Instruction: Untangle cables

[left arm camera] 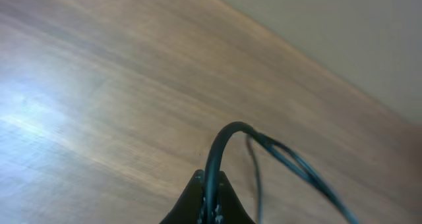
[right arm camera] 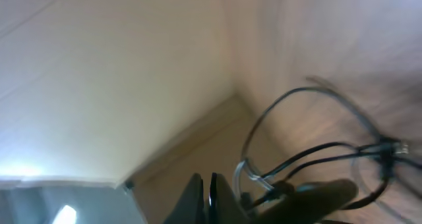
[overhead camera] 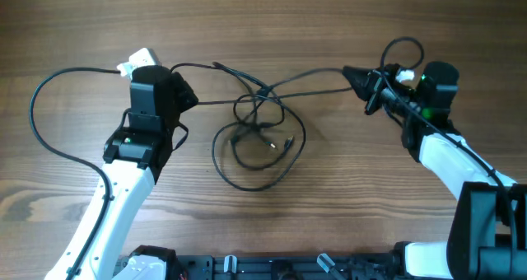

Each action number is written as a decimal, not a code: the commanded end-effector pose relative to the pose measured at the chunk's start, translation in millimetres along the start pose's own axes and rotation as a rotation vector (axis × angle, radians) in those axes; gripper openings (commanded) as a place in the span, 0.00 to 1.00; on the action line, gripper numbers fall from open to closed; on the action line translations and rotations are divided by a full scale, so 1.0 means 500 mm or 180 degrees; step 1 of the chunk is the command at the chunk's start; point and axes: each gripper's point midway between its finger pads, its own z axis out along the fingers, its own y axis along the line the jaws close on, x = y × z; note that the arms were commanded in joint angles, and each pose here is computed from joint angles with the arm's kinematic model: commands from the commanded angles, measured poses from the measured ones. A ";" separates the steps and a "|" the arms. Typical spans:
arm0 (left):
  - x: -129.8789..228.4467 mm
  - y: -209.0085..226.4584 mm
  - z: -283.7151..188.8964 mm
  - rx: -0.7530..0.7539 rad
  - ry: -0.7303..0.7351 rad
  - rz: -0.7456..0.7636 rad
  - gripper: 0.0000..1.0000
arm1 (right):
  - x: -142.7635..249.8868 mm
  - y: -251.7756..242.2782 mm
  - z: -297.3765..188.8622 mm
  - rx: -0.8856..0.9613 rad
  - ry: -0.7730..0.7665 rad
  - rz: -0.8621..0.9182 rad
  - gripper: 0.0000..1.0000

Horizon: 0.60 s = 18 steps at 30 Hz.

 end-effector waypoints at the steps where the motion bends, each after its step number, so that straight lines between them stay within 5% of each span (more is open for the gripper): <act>1: -0.031 -0.035 -0.010 0.0314 -0.0118 -0.0033 0.04 | -0.055 -0.026 -0.010 0.0153 -0.0420 -0.0204 0.10; 4: -0.059 -0.078 -0.034 0.0663 -0.0255 -0.0048 0.04 | -0.069 -0.053 -0.014 0.0301 -0.0541 -0.0073 0.49; 9: -0.114 -0.114 -0.086 0.0949 -0.0623 0.0082 0.04 | -0.090 -0.072 -0.021 0.0427 -0.0732 -0.0177 0.78; 14: -0.137 -0.135 -0.135 0.1172 -0.0777 0.0092 0.04 | -0.077 -0.076 -0.018 0.0477 -0.0586 -0.0521 0.88; 18: -0.147 -0.210 -0.197 0.1895 -0.0821 0.0229 0.04 | -0.031 -0.076 -0.010 0.0472 -0.0116 -0.1186 0.93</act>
